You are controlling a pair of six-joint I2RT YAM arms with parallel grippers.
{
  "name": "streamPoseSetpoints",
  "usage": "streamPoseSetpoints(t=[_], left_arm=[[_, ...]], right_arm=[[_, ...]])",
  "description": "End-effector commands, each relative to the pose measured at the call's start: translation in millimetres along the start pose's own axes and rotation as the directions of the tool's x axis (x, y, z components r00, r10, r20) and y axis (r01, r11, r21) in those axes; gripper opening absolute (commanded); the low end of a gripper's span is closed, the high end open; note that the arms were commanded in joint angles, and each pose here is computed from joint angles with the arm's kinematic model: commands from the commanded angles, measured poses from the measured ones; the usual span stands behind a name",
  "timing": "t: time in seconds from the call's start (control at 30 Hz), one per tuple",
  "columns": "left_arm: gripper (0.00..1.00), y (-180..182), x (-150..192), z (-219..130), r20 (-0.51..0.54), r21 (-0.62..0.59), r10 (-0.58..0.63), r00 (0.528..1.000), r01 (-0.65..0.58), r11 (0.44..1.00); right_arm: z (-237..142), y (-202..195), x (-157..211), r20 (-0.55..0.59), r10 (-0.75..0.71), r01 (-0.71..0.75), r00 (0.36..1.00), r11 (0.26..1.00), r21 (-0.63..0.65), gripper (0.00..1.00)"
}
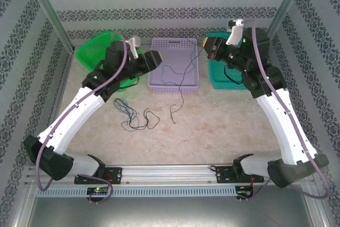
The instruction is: Untangle the cables
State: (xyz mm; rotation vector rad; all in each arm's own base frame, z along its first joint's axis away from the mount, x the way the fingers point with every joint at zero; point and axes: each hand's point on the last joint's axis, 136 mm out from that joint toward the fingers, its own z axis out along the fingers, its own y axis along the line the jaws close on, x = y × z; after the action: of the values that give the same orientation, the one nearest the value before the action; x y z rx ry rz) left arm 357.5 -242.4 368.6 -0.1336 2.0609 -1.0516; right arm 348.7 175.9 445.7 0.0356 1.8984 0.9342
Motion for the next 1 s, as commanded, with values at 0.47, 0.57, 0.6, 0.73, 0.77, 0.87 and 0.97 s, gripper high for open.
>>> streamPoseSetpoints(t=[0.47,0.57,0.6,0.73,0.77,0.87,0.97], left_arm=[[0.69,-81,-21,20,0.124,0.292,-0.270,0.955,0.225,0.929],[0.69,-67,-13,25,0.104,0.196,-0.310,0.945,0.286,0.938],[0.69,-60,-11,26,0.100,0.155,-0.318,0.943,0.301,0.941],[0.58,-51,-8,31,0.099,0.121,-0.362,0.927,0.349,0.929],[0.55,-50,-9,32,0.105,0.117,-0.362,0.926,0.349,0.930],[0.50,-45,-10,35,0.118,0.092,-0.357,0.927,0.347,0.933],[0.46,-45,-13,40,0.124,0.097,-0.360,0.925,0.350,0.932]], right_arm=[[27,16,39,-0.092,0.213,-0.218,0.973,0.975,-0.049,0.00],[32,16,41,-0.093,0.240,-0.245,0.966,0.968,-0.048,0.00],[33,16,43,-0.097,0.245,-0.250,0.965,0.967,-0.046,0.00],[38,19,51,-0.119,0.261,-0.268,0.958,0.962,-0.048,0.00],[39,19,53,-0.125,0.262,-0.269,0.957,0.962,-0.047,0.00],[40,22,59,-0.138,0.262,-0.271,0.955,0.962,-0.046,0.00],[41,23,63,-0.148,0.264,-0.274,0.953,0.961,-0.049,0.00]])
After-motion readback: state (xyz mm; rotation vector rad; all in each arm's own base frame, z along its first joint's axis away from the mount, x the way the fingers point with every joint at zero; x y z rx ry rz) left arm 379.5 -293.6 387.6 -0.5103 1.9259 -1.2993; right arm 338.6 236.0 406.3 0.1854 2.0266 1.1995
